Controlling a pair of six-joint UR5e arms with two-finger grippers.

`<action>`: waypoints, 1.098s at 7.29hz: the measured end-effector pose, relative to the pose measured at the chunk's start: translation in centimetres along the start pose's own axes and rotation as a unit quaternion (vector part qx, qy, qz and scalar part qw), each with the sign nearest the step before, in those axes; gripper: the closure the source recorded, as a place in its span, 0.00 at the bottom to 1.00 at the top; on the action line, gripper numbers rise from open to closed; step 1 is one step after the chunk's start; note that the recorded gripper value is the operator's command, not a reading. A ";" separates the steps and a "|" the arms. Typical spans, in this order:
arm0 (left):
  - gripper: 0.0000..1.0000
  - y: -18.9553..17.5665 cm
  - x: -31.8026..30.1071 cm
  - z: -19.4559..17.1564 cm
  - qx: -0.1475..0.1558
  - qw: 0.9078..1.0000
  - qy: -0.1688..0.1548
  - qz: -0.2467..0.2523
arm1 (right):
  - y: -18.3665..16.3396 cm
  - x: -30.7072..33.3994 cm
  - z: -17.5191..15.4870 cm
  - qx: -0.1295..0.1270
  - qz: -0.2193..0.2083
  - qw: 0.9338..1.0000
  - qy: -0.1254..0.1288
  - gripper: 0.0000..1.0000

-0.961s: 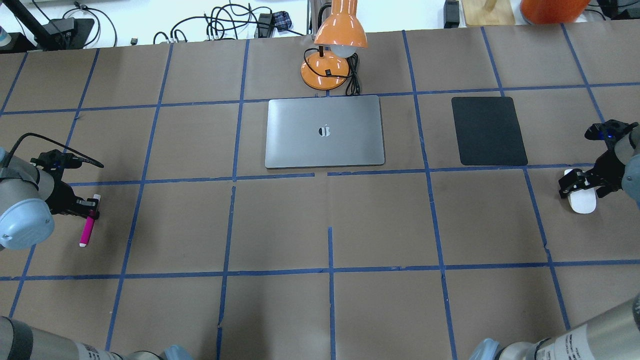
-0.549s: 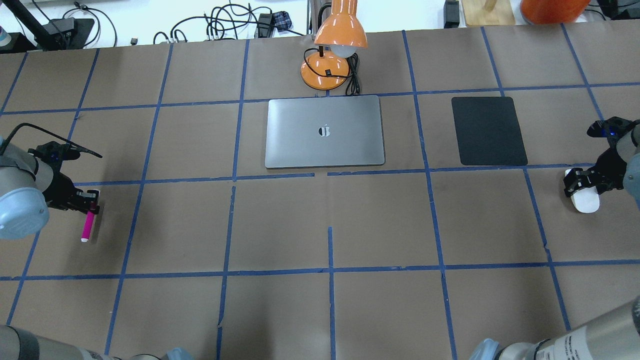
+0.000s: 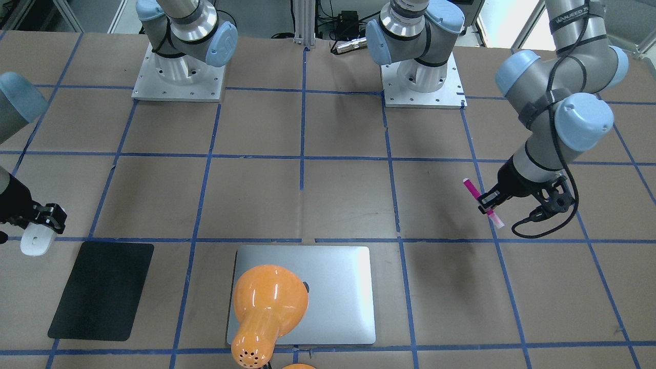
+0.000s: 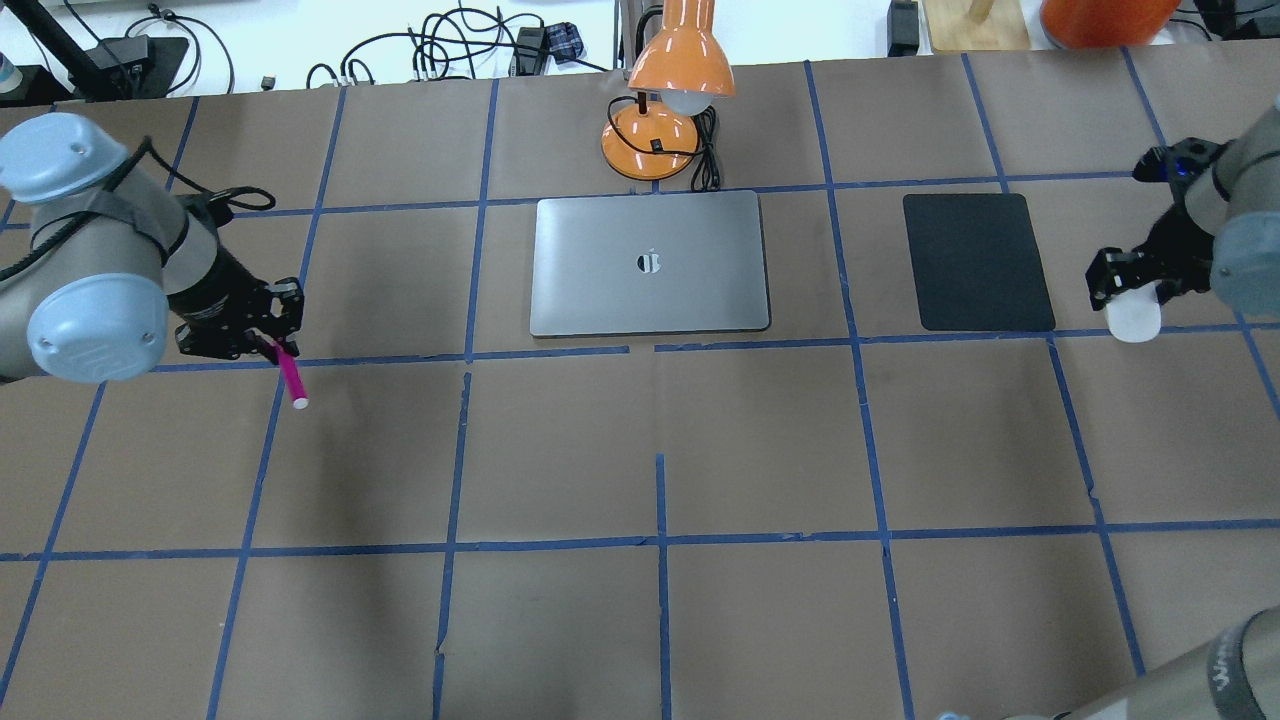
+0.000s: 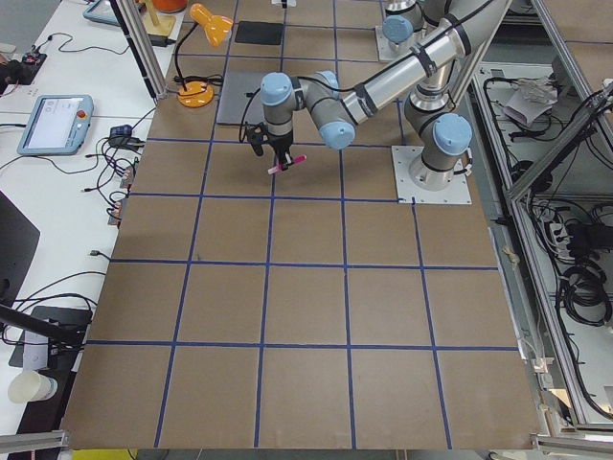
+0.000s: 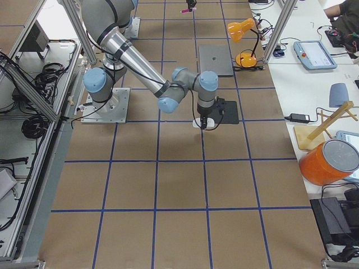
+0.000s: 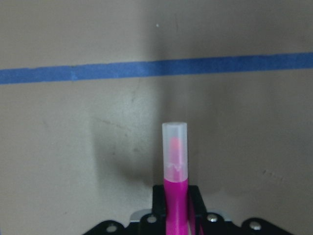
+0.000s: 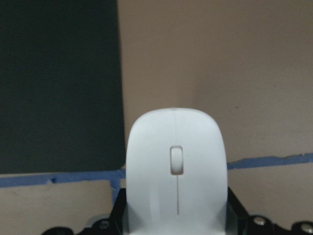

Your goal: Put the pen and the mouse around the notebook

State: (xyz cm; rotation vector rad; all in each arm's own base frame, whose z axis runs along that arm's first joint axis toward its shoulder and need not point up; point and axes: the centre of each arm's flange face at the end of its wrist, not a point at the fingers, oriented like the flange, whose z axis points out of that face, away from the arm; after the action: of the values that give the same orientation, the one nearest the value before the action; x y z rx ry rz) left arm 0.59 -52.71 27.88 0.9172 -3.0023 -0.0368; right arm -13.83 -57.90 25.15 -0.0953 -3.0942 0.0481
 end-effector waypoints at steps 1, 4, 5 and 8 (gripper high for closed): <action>1.00 3.0 5.2 -0.5 0.000 0.997 0.004 -0.082 | -3.4 -2.9 -0.3 0.001 0.001 1.000 -0.002 0.58; 1.00 14.9 18.7 0.2 0.002 0.964 0.017 -0.264 | -8.8 -6.9 4.5 -0.015 0.005 0.999 -0.034 0.54; 1.00 18.0 21.3 1.6 0.001 0.954 0.015 -0.300 | -9.0 -8.0 5.2 -0.020 0.007 0.999 -0.038 0.49; 1.00 24.0 26.1 7.7 -0.003 0.931 0.004 -0.365 | -9.1 -9.3 6.4 -0.027 0.009 0.999 -0.043 0.00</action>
State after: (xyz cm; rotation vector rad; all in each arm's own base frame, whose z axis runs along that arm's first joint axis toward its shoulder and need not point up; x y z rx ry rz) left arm -34.47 -47.25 20.61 1.9484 -2.4595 -0.0412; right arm -5.44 -67.78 18.66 -0.1259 -3.1808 -0.0317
